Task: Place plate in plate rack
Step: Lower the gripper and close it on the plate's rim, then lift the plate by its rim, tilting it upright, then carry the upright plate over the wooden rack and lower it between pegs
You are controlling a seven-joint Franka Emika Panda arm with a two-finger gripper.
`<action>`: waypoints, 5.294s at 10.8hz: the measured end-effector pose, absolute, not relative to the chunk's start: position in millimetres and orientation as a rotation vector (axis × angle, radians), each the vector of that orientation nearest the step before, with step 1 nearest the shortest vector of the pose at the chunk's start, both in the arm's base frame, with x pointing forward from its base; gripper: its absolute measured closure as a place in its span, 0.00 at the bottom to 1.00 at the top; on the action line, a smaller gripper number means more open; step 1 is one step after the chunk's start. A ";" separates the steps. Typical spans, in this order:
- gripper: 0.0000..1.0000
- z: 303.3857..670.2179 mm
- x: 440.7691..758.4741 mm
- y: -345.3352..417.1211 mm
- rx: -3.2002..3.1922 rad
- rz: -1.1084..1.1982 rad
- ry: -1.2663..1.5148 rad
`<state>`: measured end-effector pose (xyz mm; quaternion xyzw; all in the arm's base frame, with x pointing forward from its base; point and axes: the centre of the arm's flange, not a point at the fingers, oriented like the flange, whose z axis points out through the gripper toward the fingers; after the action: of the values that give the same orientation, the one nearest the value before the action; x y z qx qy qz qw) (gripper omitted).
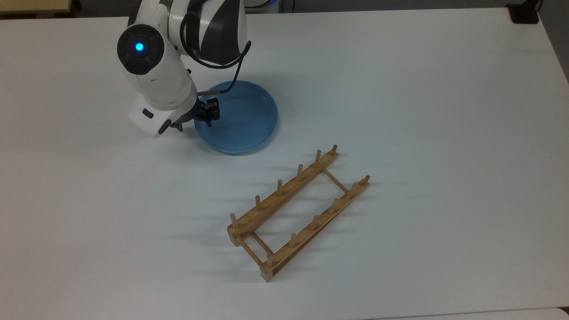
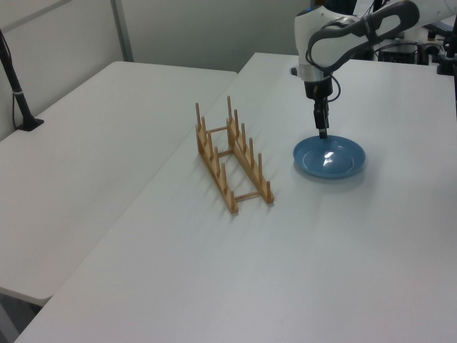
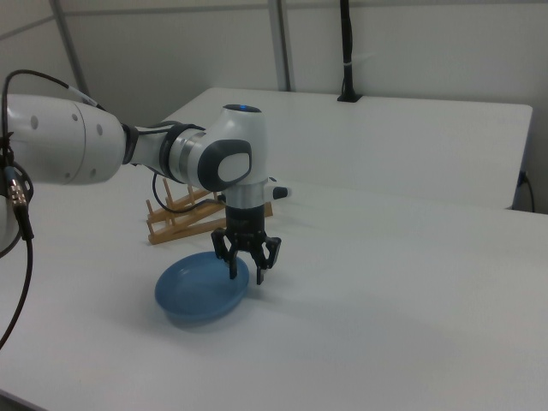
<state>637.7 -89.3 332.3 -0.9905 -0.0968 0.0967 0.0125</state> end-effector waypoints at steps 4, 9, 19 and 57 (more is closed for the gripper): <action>0.52 321.7 635.0 -88.2 -3.086 0.308 -0.304; 0.62 314.6 634.0 -87.3 -3.083 0.323 -0.305; 0.91 319.6 635.4 -86.3 -3.085 0.309 -0.317; 0.94 589.1 648.0 97.3 -3.487 -1.422 -0.570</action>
<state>648.0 97.3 589.1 -0.8650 -0.1415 -0.3529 -0.3274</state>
